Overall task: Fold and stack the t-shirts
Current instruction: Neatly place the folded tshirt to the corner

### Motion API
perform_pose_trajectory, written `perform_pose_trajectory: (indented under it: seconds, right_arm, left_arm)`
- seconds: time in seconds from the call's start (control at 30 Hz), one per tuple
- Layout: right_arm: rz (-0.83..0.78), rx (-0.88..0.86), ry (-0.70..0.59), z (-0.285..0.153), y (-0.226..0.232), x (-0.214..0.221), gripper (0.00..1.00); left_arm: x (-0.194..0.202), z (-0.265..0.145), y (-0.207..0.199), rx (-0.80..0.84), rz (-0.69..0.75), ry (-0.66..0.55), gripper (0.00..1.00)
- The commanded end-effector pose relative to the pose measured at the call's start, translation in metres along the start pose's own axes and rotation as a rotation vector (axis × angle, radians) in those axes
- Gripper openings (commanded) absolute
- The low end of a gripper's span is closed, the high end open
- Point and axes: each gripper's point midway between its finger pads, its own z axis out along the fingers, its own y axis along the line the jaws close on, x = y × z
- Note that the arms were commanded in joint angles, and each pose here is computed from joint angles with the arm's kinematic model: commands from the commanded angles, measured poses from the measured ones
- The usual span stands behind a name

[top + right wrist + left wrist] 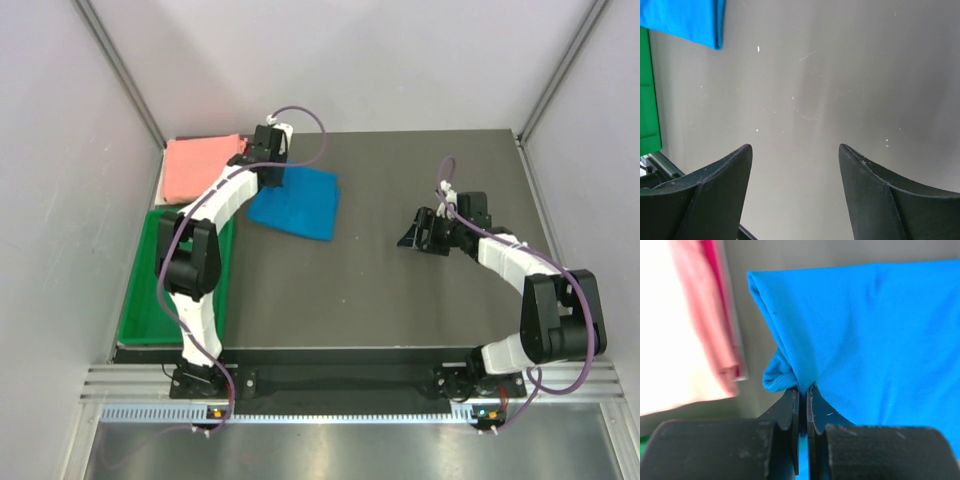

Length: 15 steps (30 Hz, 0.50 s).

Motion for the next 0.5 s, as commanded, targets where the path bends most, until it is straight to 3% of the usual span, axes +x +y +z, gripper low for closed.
perform_pose_trajectory:
  seconds: [0.0, 0.47]
  right_arm:
    - [-0.034, -0.045, -0.057, -0.002, 0.015, -0.025, 0.7]
    - [-0.037, -0.067, -0.061, 0.002, 0.015, -0.031, 0.7]
  left_arm:
    - [-0.065, -0.041, 0.048, -0.185, 0.057, -0.165, 0.0]
    - [-0.118, -0.066, 0.134, -0.329, 0.064, -0.237, 0.0]
